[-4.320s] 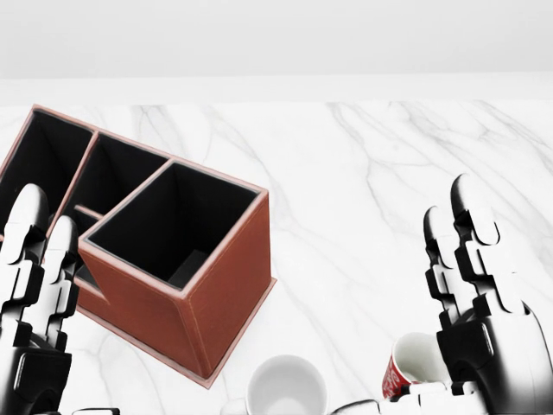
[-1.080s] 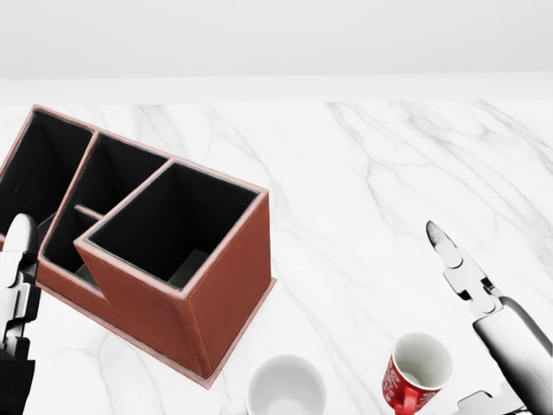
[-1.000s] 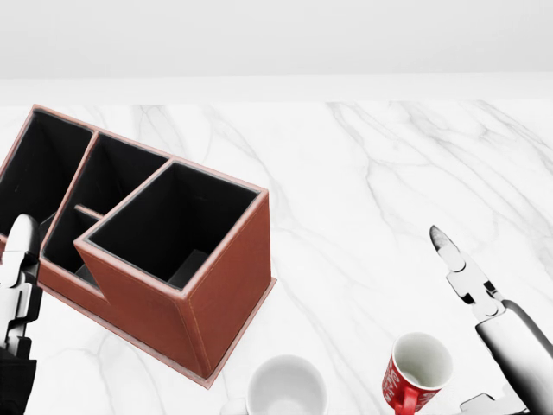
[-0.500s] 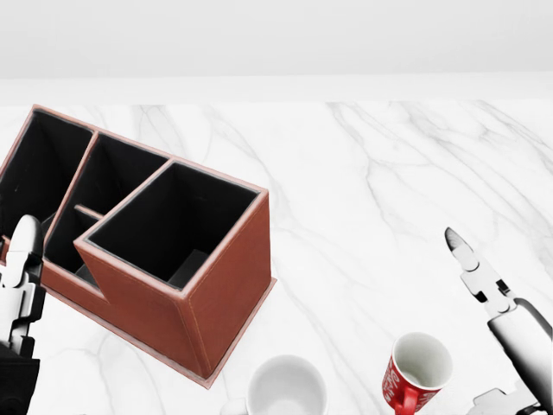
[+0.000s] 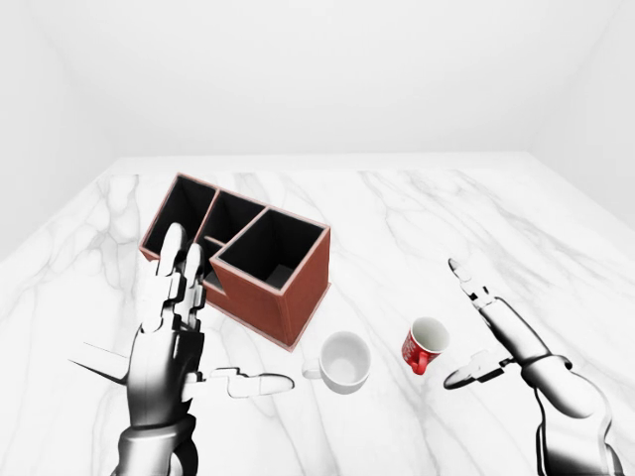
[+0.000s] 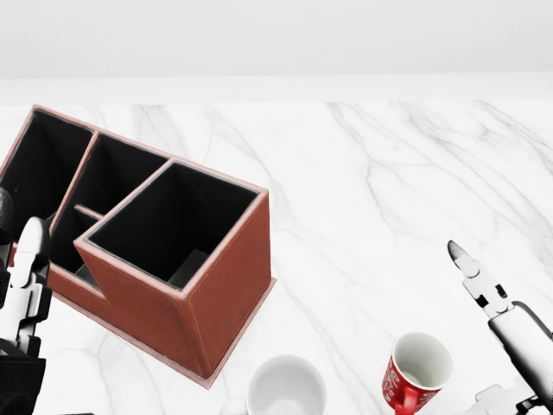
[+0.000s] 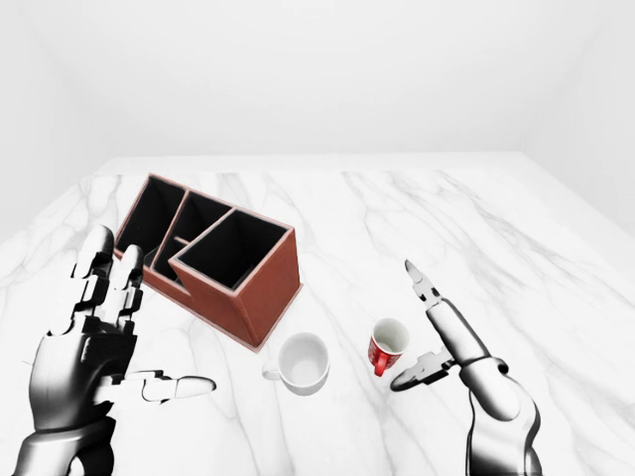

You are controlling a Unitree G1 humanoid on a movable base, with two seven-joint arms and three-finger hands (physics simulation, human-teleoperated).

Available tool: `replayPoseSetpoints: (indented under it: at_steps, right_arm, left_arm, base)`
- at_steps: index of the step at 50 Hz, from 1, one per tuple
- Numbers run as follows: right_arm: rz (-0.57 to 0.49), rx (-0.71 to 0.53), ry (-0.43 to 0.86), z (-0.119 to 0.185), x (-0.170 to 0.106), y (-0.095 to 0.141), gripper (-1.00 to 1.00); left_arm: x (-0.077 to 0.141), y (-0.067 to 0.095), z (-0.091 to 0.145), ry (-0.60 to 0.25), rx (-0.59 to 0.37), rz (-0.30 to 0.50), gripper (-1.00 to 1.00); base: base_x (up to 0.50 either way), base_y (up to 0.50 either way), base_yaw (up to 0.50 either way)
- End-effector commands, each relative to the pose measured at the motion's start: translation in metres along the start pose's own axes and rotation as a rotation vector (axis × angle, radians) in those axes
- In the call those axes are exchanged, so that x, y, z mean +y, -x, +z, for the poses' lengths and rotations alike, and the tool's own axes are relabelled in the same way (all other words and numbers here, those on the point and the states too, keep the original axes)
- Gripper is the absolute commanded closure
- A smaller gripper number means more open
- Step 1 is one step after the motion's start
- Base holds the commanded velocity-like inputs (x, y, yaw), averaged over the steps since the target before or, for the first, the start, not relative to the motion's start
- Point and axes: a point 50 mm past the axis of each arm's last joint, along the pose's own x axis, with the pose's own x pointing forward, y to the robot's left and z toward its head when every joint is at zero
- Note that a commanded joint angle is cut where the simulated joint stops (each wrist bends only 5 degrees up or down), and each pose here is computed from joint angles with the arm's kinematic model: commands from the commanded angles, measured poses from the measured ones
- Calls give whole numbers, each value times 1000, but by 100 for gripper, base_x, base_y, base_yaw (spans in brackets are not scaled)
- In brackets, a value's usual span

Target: Pick up the red mug and place it to the right of the caddy.

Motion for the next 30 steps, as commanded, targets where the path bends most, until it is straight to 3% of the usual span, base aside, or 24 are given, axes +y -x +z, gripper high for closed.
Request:
replayPoseSetpoints:
  at_steps: [1, 30]
  right_arm:
    - [18, 40, -31, -13, 2, -11, -100]
    - [17, 78, -52, -27, 0, -24, -100]
  left_arm:
    - [0, 0, -1, 0, 2, -1, -100]
    - [-1, 0, 0, -2, -1, -2, -100]
  base:
    - [0, 0, 0]
    - [0, 0, 0]
